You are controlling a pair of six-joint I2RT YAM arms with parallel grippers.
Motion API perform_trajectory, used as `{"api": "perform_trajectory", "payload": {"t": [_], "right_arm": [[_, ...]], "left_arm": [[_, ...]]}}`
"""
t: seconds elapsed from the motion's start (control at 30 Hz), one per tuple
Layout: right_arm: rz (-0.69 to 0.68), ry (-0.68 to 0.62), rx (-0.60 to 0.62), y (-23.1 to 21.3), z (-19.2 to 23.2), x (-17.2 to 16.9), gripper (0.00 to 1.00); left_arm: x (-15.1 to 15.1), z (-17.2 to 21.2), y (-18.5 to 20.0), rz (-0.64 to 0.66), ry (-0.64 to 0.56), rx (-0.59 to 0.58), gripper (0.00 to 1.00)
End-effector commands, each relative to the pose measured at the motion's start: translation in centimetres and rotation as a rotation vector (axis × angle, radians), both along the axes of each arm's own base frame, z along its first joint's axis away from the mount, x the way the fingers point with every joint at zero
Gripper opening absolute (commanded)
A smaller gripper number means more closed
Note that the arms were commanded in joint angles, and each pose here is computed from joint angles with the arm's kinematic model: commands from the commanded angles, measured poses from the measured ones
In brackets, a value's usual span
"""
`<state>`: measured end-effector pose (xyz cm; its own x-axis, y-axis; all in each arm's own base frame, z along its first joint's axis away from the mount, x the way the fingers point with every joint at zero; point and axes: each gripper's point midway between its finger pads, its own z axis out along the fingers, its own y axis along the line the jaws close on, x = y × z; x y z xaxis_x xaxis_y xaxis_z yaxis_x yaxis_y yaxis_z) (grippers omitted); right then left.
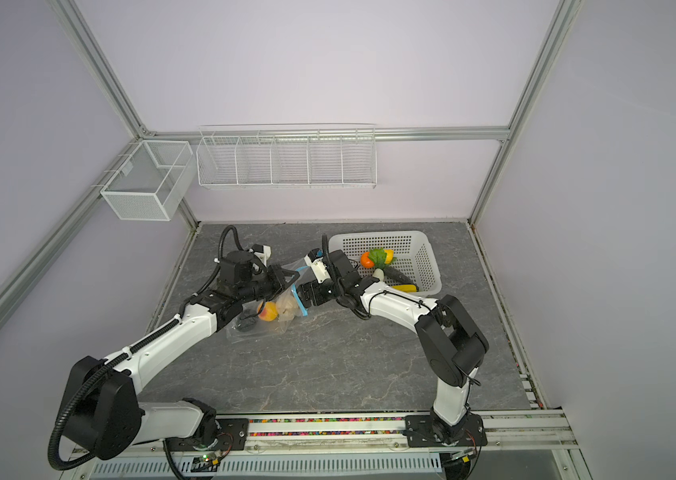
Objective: Place the food in the zip-top bag and seal the zipper
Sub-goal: 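Lower the pear into the bag mouth beside the left gripper and release, then raise the right gripper out of the bag back over the basket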
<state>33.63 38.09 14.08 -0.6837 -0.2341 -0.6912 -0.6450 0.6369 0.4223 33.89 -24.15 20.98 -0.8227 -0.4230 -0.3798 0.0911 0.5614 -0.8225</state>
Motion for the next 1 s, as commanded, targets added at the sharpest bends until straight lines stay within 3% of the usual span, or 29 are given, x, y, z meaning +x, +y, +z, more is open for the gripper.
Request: {"api": "perform_trajectory", "payload": {"t": [0.0,0.43,0.67,0.97], "right_arm": [[0.002,-0.026,-0.009,0.0,0.9,-0.1,0.9],[-0.102,-0.019,-0.032,-2.4,4.2,-0.5,0.89],[-0.217,-0.045,-0.142,-6.4,5.0,-0.3,0.86],[-0.385,-0.116,-0.25,-13.7,5.1,5.2,0.8]], "left_arm": [[-0.1,0.7,0.0,-0.004,-0.029,-0.011,0.0],[-0.1,-0.1,0.5,0.01,-0.021,0.0,0.0],[0.4,-0.5,0.2,0.004,-0.008,-0.004,0.0],[1.2,-0.2,-0.5,-0.017,-0.014,0.008,0.0]]}}
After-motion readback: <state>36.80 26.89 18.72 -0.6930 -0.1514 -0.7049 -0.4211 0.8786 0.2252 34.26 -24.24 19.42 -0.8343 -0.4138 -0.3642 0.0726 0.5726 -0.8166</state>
